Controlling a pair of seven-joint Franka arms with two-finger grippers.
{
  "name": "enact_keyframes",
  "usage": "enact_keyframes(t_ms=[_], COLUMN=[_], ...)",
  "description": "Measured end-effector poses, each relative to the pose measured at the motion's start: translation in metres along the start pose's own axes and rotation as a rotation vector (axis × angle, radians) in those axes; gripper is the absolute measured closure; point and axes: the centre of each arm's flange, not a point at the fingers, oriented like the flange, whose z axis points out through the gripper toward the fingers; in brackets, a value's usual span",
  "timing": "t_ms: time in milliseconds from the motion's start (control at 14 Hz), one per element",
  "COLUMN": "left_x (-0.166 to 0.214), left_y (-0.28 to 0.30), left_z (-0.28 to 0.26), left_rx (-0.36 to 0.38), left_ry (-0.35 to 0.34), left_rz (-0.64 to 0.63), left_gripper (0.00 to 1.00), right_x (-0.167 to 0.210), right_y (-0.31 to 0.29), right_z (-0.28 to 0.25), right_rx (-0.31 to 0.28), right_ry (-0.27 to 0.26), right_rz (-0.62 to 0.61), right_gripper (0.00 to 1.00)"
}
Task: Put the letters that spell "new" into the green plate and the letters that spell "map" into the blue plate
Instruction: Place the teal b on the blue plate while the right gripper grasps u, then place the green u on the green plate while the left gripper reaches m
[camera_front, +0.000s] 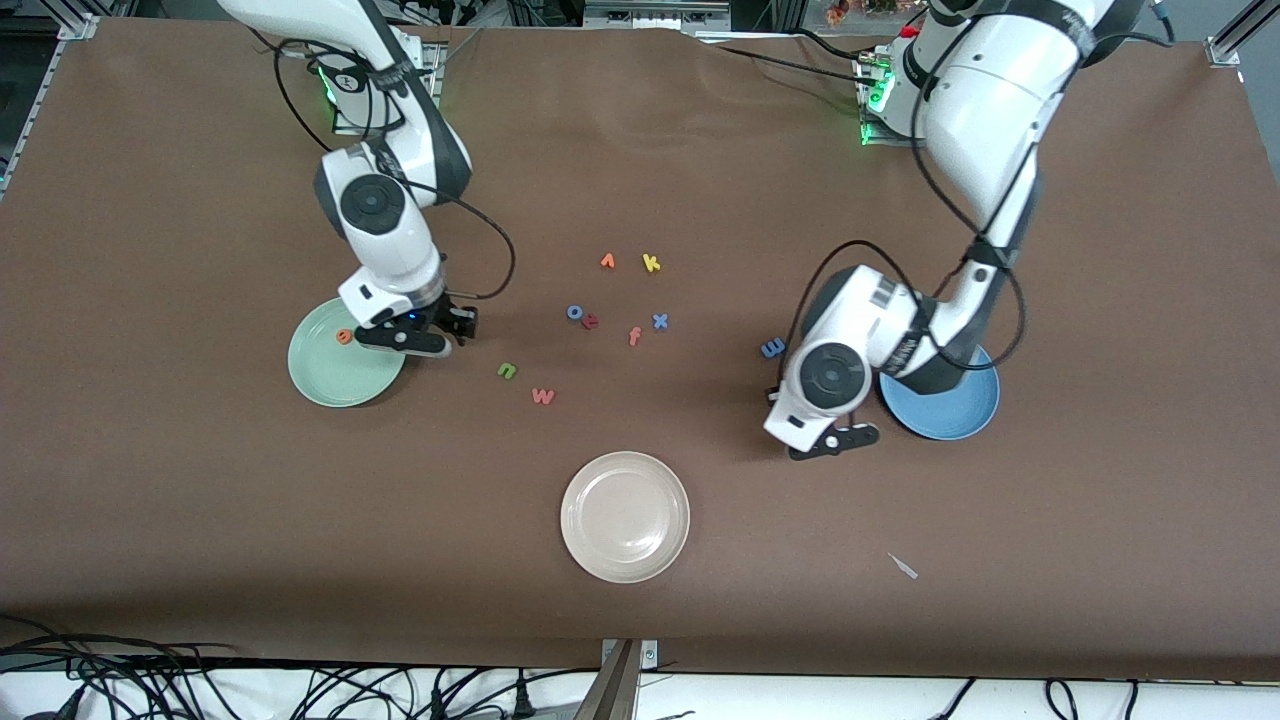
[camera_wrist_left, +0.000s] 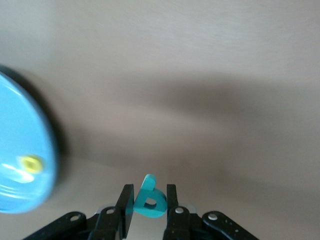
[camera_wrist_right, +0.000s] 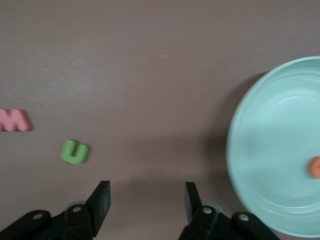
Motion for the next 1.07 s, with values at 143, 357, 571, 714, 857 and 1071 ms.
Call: enact_keyframes(t_ms=[143,357,571,714,857,1071], left_x=[0.011,0.019,0.02,0.014,0.005,0.001], left_y=[-0.04,-0.091,-0.137,-0.158,-0.17,-0.169], left_z=[-0.009,0.001,0.022,0.047,0.065,0.058], left_rx=[-0.002,-0.009,-0.045,-0.071,-0.079,-0.082], left_ry=[-0.019,-0.05,-0.009,0.038,0.042,0.047], left_rz=[0.094,0.221,0.293,0.314,0.315,0.307], left_gripper=[0.7,0.7,0.7,0.7,0.63,0.36], right_x=[0.007,0.018,0.016,0.015,0.012,0.007], right_y=[-0.032,-0.046,-0.05,-0.051,-0.055,-0.059], right_z=[0.007,0.024,0.044,0.05,0.053,0.061], right_rx=[0.047,0.057,0.054,0.051,0.055,0.055], right_ry=[-0.012,-0.017,-0.018,-0.021,-0.017,-0.015], right_rz=[0.047,0.083,0.085,0.097,0.106,0.103], right_gripper=[0.29,0.29,0.29,0.29,0.3,0.35])
